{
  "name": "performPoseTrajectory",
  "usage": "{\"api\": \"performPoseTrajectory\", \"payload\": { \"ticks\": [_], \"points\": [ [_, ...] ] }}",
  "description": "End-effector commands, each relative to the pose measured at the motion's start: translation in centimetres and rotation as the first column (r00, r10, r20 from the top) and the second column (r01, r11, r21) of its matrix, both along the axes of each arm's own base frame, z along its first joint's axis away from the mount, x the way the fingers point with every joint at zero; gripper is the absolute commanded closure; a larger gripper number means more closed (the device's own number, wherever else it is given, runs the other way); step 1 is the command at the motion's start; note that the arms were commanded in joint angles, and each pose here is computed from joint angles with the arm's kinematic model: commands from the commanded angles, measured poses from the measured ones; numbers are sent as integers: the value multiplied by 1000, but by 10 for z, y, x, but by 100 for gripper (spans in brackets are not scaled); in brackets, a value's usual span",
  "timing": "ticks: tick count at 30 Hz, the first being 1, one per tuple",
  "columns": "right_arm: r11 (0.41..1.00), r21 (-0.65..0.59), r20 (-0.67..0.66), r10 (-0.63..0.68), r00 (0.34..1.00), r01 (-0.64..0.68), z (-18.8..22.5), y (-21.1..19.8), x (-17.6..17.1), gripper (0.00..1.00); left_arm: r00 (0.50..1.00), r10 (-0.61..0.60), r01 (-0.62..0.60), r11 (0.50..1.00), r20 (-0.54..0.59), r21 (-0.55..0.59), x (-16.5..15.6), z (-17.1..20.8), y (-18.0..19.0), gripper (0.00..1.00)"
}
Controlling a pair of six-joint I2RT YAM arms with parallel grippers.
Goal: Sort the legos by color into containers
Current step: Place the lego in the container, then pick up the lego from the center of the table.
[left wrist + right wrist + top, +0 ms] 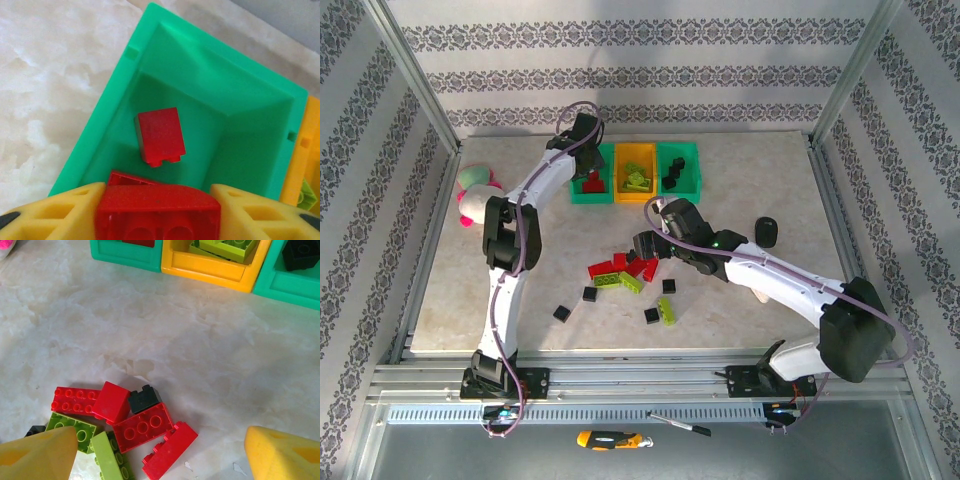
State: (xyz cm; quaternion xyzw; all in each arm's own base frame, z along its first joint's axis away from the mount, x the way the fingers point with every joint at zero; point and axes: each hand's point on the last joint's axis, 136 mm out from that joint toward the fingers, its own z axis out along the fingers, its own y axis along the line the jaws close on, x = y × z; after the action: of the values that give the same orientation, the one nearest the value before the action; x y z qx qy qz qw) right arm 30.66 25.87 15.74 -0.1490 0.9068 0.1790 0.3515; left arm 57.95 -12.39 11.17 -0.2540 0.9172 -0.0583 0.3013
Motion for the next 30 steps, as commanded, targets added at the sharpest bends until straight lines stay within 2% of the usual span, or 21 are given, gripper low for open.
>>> {"api": "performPoseTrajectory", "payload": {
  "ticks": [1, 7, 11, 19, 24, 30],
  "points": [
    [1000, -10, 3, -22, 1000, 22, -1, -1, 2, 13, 999, -40, 41, 999, -25, 3, -6, 14, 1, 37],
    [998, 0, -33, -61, 998, 61, -10, -2, 2, 14, 993, -112, 112, 994, 27, 3, -16, 57, -4, 14],
    [987, -32, -109, -162, 981, 160, -30, -12, 2, 15, 985, -155, 154, 988, 79, 20, -37, 85, -10, 5],
    [966, -50, -265, -256, 930, 252, -69, -18, -14, 25, 968, -208, 200, 977, 143, 69, -115, 92, -16, 2],
    [976, -52, -353, -215, 910, 211, -91, -6, -25, 26, 957, -257, 242, 963, 131, 120, -172, 80, -25, 2],
    [979, -93, -400, -206, 893, 184, -116, -5, -33, 28, 946, -297, 286, 953, 129, 97, -228, 61, -40, 2]
  ]
}}
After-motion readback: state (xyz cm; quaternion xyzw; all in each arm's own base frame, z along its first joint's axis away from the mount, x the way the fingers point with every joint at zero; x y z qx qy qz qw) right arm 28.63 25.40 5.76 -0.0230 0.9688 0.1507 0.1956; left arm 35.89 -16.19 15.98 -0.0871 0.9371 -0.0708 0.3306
